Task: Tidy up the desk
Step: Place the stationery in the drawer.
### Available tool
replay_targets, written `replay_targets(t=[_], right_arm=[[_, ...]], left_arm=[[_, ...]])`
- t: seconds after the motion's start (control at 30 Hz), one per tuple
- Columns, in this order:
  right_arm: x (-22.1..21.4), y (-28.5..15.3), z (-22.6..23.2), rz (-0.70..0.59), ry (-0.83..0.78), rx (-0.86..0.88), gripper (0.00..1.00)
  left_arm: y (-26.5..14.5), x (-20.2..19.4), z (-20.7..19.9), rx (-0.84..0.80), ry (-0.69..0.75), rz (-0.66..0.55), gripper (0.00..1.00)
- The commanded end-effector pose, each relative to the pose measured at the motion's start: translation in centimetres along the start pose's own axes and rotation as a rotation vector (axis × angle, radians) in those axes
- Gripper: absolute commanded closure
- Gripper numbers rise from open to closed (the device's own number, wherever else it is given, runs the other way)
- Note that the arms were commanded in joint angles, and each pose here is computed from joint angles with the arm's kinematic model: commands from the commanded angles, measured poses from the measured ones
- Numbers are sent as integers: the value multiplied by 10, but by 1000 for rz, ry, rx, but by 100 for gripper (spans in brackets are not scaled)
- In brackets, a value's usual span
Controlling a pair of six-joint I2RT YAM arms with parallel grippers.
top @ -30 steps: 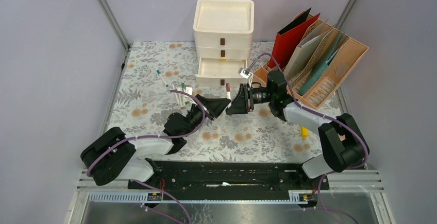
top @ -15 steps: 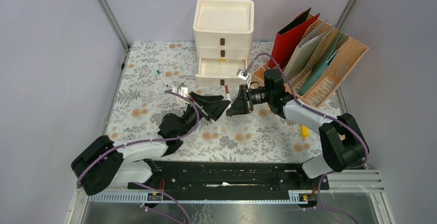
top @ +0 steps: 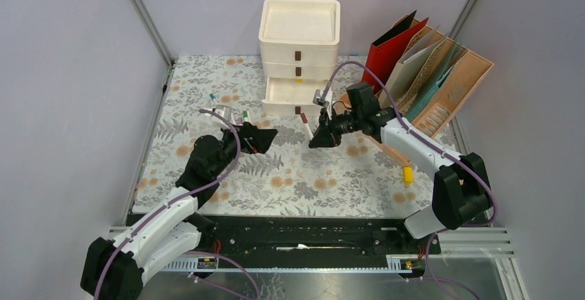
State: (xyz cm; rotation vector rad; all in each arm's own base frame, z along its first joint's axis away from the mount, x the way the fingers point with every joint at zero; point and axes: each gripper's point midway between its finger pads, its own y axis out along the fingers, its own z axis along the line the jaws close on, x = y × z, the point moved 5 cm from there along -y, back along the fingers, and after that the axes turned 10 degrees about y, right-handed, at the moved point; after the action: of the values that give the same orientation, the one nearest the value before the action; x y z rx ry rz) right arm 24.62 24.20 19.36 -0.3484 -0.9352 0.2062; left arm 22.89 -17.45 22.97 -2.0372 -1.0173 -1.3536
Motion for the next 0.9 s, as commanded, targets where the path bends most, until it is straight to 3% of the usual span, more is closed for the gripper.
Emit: replay_targets(t=[0.0,0.13,0.67,0.77,0.87], right_arm=[[5,-11,-25,140,-242,-154,100],[28,-18,-50,205,-289,-303,100],[131,-18,-150,231,-472,-746,99],[139,-15,-168,237,-481,-800,96],[140,-10,-183,255,-477,-837,86]], left_arm=[[-12,-8,26,106,47,141,1],[-17,-11,38,171,43,150,1],[-36,0,53,326,73,78,1],[-38,0,54,333,73,73,1],[-38,-1,54,336,72,73,1]])
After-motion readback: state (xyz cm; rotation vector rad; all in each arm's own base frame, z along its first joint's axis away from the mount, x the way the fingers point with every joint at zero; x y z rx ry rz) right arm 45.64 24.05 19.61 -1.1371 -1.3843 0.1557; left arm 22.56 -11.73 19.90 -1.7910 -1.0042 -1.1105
